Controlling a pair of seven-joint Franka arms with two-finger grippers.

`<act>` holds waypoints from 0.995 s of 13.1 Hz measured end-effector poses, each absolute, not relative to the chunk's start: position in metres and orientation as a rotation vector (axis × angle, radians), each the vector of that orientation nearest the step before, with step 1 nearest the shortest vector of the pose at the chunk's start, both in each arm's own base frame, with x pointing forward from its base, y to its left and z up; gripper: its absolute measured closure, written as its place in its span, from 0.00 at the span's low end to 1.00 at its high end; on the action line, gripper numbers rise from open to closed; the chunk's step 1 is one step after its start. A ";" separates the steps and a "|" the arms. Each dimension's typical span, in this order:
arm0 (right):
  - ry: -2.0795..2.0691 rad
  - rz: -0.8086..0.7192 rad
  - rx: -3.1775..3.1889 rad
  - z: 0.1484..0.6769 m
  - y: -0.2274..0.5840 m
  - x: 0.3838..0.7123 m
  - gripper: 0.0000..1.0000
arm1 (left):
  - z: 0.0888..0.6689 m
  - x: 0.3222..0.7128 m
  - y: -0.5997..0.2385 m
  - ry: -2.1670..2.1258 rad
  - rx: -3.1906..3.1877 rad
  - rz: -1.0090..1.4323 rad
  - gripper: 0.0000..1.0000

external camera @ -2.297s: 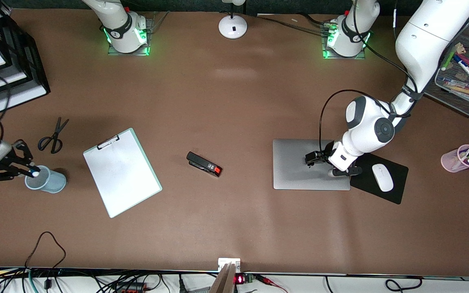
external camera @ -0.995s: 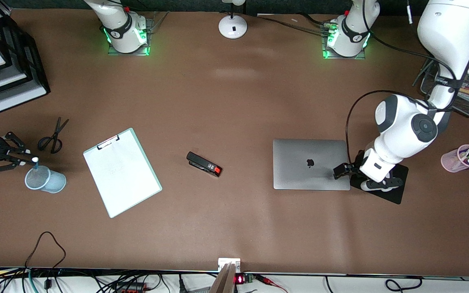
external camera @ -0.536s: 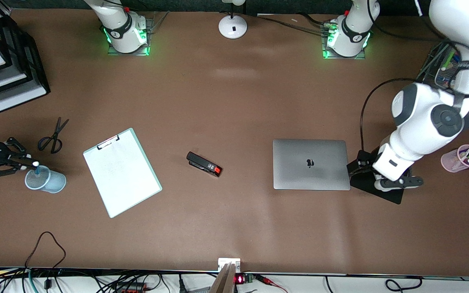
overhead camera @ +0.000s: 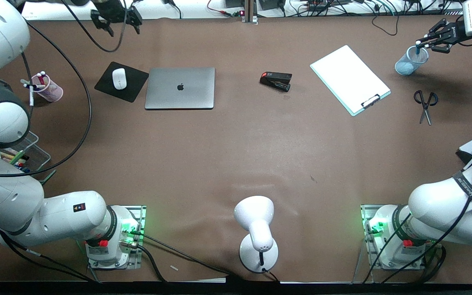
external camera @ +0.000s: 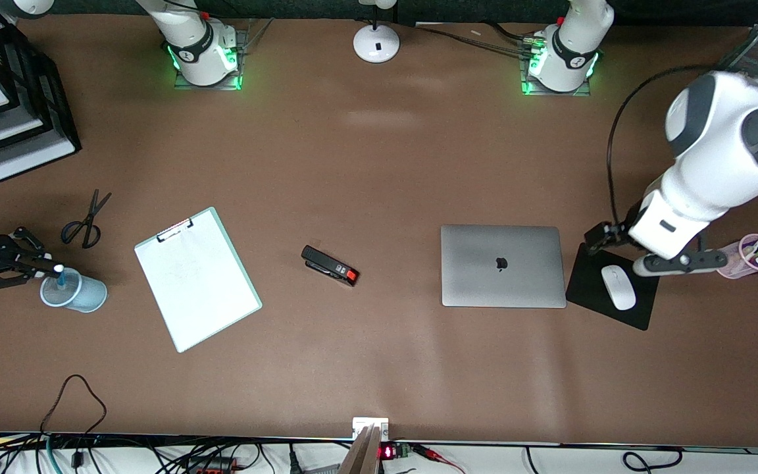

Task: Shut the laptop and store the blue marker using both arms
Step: 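Raise the left gripper off the laptop and draw it back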

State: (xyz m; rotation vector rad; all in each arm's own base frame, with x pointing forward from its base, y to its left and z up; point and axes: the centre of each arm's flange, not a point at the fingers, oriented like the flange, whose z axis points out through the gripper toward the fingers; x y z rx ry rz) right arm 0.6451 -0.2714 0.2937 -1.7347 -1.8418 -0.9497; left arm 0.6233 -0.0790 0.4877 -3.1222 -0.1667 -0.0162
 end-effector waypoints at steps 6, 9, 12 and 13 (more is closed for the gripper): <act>-1.816 -0.937 -1.740 0.267 -0.282 0.641 0.81 | 0.563 0.599 -0.087 -0.088 -3.086 0.097 0.00; -1.780 -0.928 -1.754 0.245 -0.293 0.634 0.81 | 0.594 0.589 -0.087 -0.055 -3.080 0.068 0.00; -1.763 -0.955 -1.757 0.233 -0.302 0.632 0.81 | 0.605 0.590 -0.079 -0.063 -3.082 0.054 0.00; -1.762 -0.968 -1.757 0.231 -0.304 0.633 0.81 | 0.604 0.590 -0.078 -0.066 -3.081 0.058 0.00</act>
